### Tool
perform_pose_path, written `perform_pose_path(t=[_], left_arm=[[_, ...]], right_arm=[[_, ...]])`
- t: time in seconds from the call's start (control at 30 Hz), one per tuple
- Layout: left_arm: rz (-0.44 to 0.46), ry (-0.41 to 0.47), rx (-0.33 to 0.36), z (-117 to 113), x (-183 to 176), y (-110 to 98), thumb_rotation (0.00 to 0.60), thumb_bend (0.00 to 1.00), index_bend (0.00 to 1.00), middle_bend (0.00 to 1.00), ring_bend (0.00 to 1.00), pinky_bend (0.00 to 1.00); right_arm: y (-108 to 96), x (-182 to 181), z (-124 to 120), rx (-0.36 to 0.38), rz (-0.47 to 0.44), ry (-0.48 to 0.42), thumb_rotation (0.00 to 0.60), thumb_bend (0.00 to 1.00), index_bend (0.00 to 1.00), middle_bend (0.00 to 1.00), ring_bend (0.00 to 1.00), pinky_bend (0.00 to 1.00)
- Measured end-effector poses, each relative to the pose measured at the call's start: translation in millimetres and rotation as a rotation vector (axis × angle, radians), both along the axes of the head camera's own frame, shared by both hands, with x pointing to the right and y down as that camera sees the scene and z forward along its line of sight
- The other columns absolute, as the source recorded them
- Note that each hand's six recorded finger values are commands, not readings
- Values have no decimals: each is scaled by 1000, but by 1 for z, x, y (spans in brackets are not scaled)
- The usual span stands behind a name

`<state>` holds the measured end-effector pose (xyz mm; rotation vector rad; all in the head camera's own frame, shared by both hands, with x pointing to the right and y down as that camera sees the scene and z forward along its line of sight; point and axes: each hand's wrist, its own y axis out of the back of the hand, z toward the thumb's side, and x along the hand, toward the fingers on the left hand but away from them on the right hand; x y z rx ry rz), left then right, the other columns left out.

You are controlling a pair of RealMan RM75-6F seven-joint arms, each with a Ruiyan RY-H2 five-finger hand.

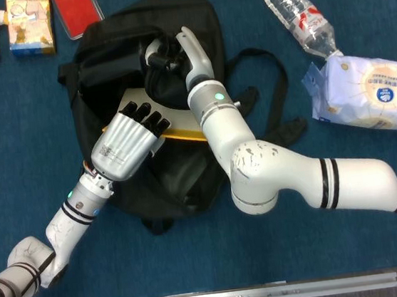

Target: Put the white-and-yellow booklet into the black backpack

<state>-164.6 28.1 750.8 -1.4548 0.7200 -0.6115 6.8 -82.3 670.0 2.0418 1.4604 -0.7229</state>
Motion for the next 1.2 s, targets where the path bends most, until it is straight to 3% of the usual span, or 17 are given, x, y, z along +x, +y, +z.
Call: perform_pose_path(t=[0.67,0.93,1.2], left_arm=[[-62,-24,-42,7,11,-10,600,335,741,630,461,591],[-147,-25,-30,2,-1,-10,600,179,653,618,459,603],[-221,1,-15,-10,-12,-2,600,142,582,609,456,610]], right_arm=[[3,-2,0,-4,-1,-5,600,883,847,740,739,972],[2,-1,-2,1,1,-5,600,882,847,740,739,972],[2,0,-2,3,-2,-4,600,882,846,740,739,972]])
